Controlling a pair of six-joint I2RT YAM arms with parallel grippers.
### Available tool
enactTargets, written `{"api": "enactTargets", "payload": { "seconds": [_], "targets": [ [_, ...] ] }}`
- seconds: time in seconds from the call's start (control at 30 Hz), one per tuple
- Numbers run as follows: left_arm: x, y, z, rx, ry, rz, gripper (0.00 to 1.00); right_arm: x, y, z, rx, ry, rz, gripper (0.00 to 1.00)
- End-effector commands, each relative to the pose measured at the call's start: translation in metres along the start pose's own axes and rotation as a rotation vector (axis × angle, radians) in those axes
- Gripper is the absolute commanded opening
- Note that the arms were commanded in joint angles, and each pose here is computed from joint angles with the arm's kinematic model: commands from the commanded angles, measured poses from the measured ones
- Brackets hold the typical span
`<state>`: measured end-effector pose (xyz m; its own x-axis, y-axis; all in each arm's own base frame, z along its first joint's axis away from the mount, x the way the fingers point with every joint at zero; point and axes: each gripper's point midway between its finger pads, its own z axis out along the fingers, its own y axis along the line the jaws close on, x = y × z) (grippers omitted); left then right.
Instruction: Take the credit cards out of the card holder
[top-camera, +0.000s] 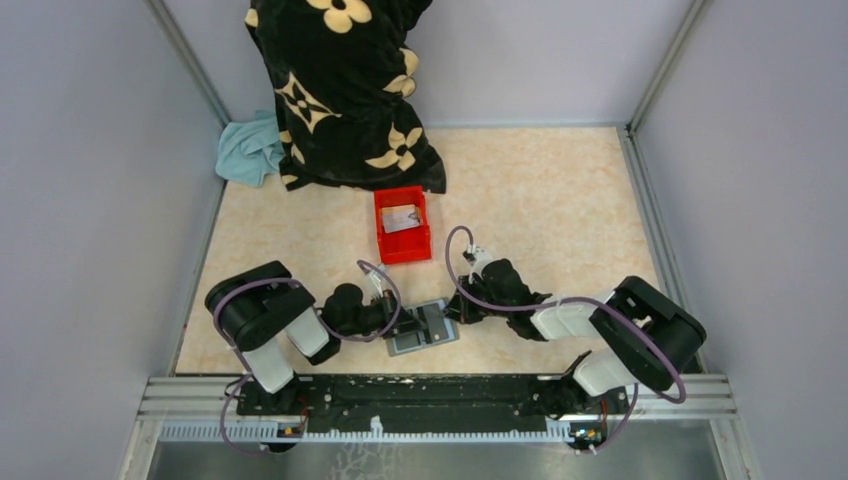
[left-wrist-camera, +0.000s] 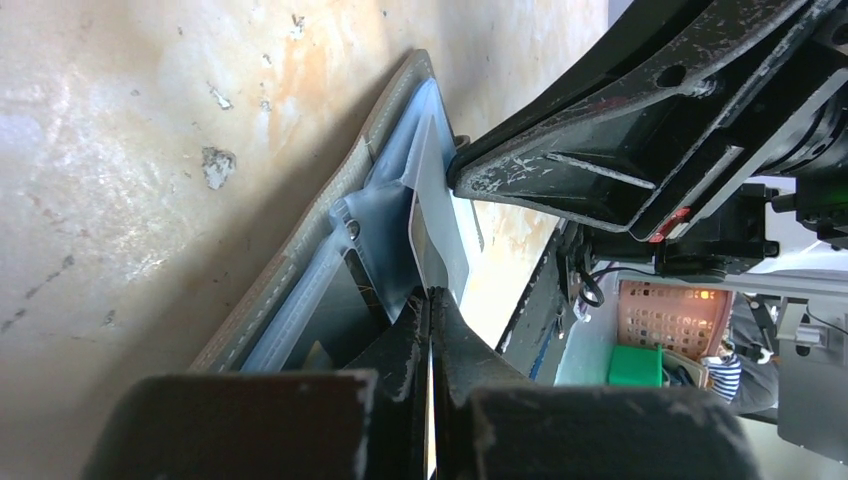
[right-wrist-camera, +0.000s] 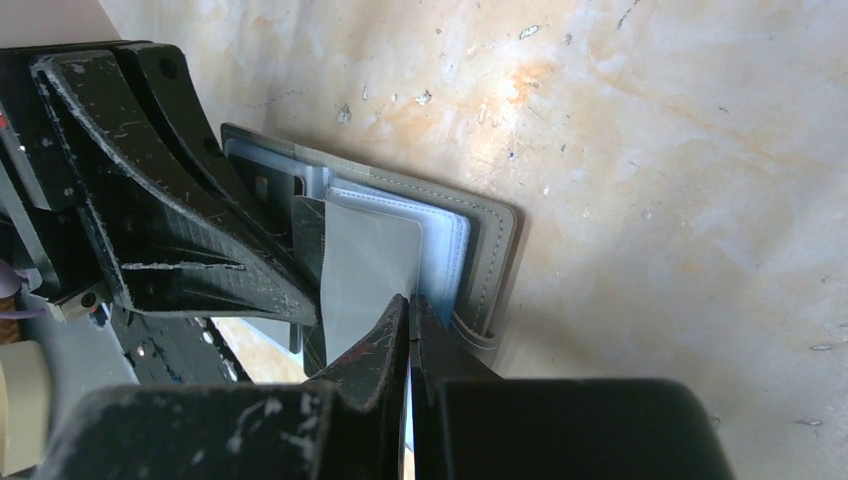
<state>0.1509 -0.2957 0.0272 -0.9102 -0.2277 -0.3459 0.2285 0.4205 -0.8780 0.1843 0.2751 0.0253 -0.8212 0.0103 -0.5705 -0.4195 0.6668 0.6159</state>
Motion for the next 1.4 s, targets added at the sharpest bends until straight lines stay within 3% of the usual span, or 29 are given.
{"api": "enactTargets", "payload": {
  "seconds": [0.0, 0.8, 1.13, 1.27, 1.37],
  "targets": [
    [0.003, 0.002, -0.006, -0.006, 0.013, 0.056, 0.00, 0.016, -0.022, 0.000, 0.072, 0.038, 0.017, 0.00],
    [-0.049, 0.027, -0.050, -0.272, -0.033, 0.221, 0.00, 0.008, -0.023, 0.012, 0.059, 0.050, 0.023, 0.00],
    [-0.095, 0.004, -0.074, -0.268, -0.238, 0.246, 0.00, -0.015, 0.006, 0.005, -0.058, -0.034, -0.027, 0.01],
    [-0.107, -0.034, -0.084, -0.103, -0.354, 0.247, 0.00, -0.049, 0.059, -0.020, -0.303, -0.214, -0.075, 0.35],
    [-0.114, -0.072, -0.102, 0.098, -0.497, 0.267, 0.00, -0.063, 0.091, -0.040, -0.450, -0.285, -0.081, 0.50]
  ]
}}
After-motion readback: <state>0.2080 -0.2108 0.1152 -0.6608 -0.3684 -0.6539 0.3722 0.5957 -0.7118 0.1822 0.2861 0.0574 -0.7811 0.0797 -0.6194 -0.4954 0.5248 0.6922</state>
